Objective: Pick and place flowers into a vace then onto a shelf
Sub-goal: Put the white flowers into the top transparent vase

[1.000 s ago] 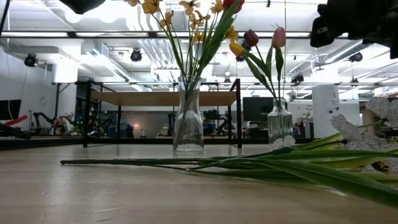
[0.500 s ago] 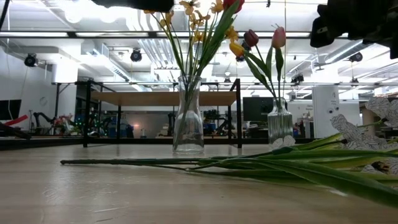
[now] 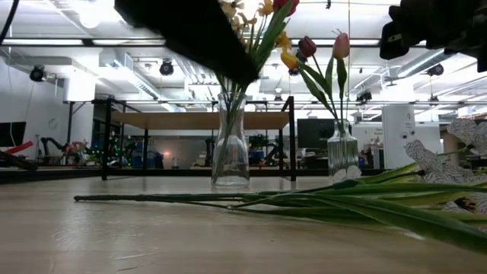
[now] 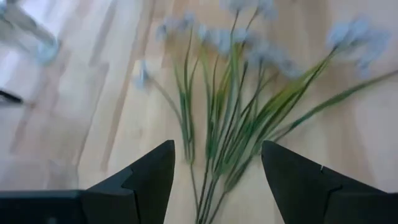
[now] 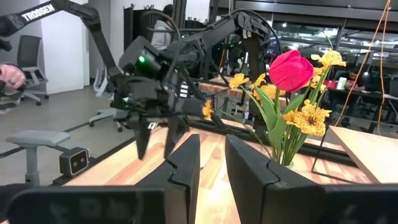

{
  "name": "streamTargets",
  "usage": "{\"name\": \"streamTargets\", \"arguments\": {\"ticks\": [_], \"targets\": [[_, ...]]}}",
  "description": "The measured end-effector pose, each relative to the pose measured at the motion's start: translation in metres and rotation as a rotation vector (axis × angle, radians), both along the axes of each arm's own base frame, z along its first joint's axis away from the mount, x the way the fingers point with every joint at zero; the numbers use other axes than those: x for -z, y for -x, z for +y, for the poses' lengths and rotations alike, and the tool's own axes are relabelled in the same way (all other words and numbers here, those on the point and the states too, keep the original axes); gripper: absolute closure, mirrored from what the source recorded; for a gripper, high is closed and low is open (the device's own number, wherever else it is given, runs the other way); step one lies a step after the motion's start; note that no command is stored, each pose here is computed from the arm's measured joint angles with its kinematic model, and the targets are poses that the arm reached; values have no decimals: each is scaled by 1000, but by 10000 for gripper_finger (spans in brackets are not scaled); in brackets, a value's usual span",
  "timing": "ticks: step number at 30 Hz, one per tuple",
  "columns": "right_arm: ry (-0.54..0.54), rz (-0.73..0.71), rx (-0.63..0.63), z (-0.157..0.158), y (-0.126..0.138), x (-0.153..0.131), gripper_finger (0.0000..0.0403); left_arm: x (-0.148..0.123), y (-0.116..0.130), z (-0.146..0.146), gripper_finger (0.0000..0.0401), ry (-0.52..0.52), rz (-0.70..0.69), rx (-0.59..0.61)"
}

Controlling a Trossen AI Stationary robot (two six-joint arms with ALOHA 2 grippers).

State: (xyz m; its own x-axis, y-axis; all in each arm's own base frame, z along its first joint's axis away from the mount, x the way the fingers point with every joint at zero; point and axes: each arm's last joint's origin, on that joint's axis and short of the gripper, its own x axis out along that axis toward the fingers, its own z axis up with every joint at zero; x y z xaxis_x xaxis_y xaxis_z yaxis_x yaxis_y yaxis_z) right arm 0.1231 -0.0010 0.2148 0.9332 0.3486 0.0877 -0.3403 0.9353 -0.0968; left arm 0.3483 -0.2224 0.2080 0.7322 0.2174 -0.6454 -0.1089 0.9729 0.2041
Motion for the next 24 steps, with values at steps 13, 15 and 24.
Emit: {"name": "streamTargets", "arguments": {"ticks": [13,15,24], "targets": [[2,4,1,0,0,0,327,56,11,31,178,129,140,-25],[2,4,1,0,0,0,330,62,12,34,178,135,130,-30],[2,3,1,0,0,0,339,73,12,45,189,188,137,-26]]}}
